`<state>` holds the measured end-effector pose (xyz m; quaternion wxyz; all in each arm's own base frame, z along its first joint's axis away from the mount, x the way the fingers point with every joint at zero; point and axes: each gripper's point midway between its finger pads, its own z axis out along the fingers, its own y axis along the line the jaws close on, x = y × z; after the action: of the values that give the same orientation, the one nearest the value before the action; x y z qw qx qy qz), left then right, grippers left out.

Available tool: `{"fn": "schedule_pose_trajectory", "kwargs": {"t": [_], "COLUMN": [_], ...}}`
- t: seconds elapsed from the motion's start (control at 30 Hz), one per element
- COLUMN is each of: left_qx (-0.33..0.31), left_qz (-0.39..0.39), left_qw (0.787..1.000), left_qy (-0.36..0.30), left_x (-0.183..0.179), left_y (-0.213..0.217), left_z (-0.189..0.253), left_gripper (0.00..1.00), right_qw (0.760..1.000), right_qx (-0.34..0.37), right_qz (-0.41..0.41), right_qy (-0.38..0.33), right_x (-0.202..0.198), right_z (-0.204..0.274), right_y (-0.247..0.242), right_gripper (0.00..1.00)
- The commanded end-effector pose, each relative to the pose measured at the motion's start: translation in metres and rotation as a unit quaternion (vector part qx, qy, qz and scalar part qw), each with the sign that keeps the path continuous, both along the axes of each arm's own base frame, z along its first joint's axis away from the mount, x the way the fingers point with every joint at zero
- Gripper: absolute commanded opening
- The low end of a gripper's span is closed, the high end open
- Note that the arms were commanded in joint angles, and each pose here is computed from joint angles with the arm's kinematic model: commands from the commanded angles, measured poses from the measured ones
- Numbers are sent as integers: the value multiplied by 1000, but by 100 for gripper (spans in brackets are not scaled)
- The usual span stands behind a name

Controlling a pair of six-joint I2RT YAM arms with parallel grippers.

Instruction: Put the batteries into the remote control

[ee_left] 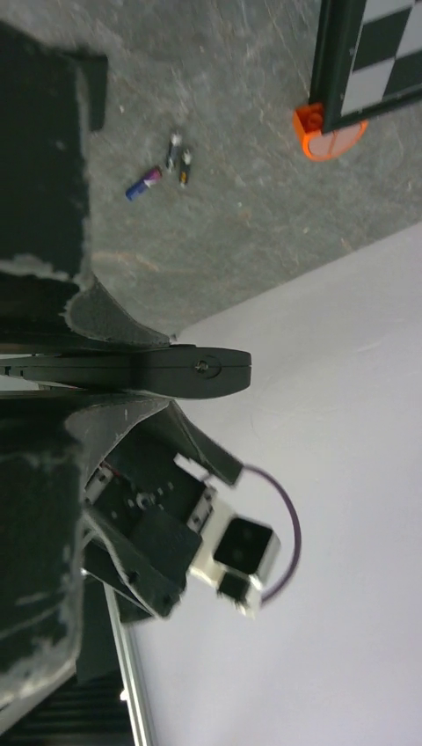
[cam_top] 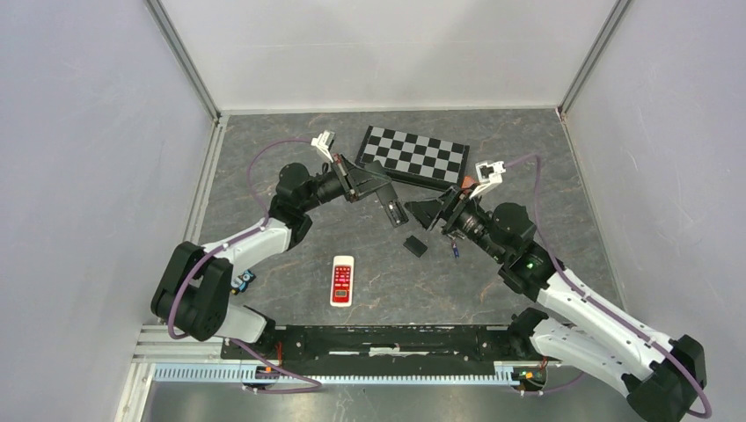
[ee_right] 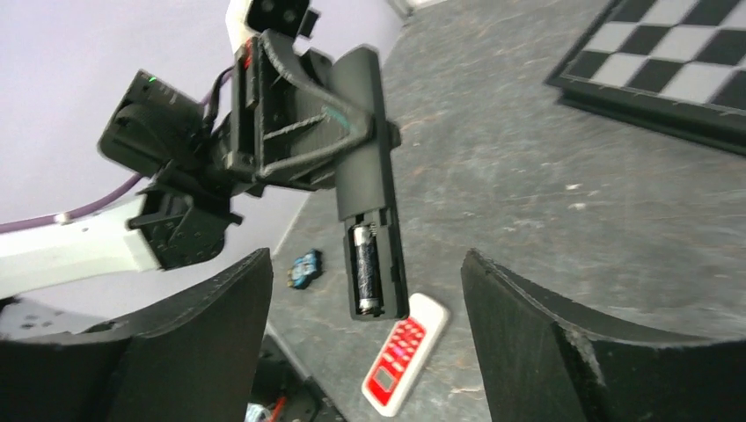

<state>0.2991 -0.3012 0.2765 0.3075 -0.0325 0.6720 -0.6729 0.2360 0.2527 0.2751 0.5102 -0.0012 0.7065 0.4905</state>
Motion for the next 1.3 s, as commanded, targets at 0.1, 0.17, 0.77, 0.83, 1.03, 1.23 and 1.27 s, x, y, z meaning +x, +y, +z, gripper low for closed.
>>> {"fn": "schedule_pose_trajectory", "kwargs": {"t": [0.1, 0.17, 0.77, 0.83, 1.03, 1.23, 1.27], "left_qx": [55, 65, 89, 88, 88, 89, 89], "left_qz": [-40, -38, -25, -25, -26, -24, -25], "left_qw": [993, 992, 990, 990, 991, 991, 991], "left_qy": [-102, -101, -105, -104, -102, -101, -101], "left_x": [-24, -26, -29, -28, -29, -28, -28], "left_y": [6, 8, 14, 14, 14, 14, 13], "left_z": [-16, -22, -24, -24, -25, -26, -26], "left_gripper": [2, 2, 2, 2, 2, 2, 2], "right_qw": [950, 927, 842, 841, 835, 823, 819], "right_qx": [-263, -323, -481, -482, -494, -508, -512], "right_qz": [-163, -176, -105, -95, -66, -54, -50], "right_qy": [43, 72, 220, 226, 235, 249, 253], "right_x": [29, 30, 27, 27, 27, 21, 19], "right_z": [-63, -86, -230, -237, -248, -256, -258], "right_y": [-81, -95, -130, -129, -124, -127, -128], "right_gripper": [70, 65, 42, 40, 35, 33, 32]}}
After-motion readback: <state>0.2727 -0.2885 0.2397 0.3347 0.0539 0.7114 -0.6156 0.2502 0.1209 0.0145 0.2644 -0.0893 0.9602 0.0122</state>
